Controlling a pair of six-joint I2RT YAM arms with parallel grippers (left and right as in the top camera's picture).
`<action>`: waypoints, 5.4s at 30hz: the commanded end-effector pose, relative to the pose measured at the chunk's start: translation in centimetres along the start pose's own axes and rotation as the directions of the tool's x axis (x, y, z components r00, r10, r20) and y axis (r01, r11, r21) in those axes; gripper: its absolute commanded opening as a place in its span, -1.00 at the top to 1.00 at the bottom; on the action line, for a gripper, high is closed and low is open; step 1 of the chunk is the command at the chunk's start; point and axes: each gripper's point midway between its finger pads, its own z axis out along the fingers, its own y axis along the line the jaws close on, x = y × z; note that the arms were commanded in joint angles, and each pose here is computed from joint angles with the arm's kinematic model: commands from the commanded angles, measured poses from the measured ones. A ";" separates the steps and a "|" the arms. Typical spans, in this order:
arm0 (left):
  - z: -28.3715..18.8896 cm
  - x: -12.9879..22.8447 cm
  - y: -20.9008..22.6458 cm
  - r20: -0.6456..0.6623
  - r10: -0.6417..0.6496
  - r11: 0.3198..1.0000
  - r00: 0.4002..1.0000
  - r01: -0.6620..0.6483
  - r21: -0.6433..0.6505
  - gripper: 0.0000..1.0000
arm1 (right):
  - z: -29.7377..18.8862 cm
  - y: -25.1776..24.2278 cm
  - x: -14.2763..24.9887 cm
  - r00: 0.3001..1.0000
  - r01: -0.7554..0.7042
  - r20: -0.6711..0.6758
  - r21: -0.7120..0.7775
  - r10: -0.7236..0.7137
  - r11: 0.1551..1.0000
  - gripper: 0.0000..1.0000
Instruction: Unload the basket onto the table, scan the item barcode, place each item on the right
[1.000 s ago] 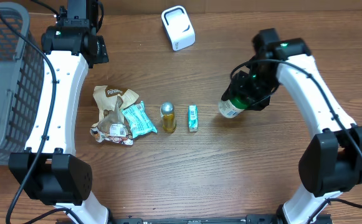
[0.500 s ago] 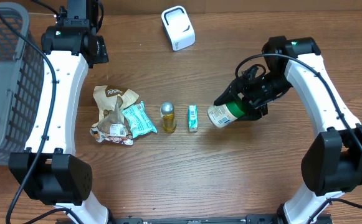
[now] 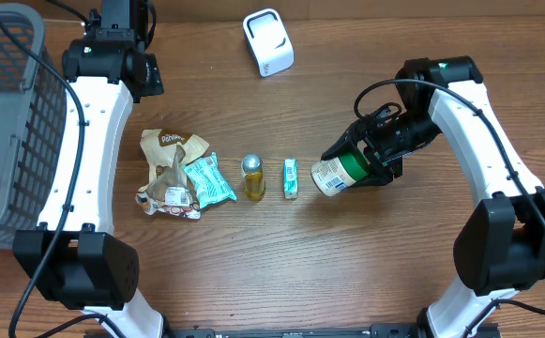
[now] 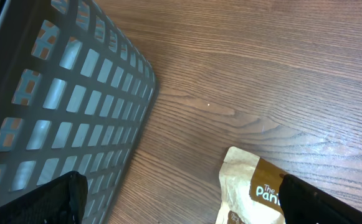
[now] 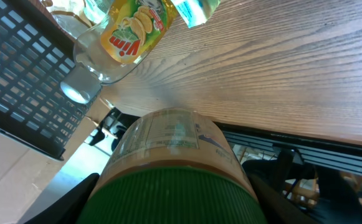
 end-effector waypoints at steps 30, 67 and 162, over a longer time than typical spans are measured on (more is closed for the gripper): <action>-1.1 -0.8 0.6 0.035 -0.008 1.000 0.999 0.008 -0.004 -0.99 | -0.7 0.5 -2.2 0.989 0.082 0.119 0.032 -0.086 0.996 0.64; -1.1 -0.8 0.6 0.034 -0.008 1.000 0.999 0.008 -0.004 -0.99 | -11.2 19.1 -7.4 0.159 0.615 0.638 0.532 -0.753 0.581 0.82; -1.1 -0.8 0.6 0.034 -0.008 1.000 0.999 0.008 -0.004 -0.99 | -15.3 -11.2 -13.1 0.750 -0.111 0.611 0.494 -0.254 0.863 0.69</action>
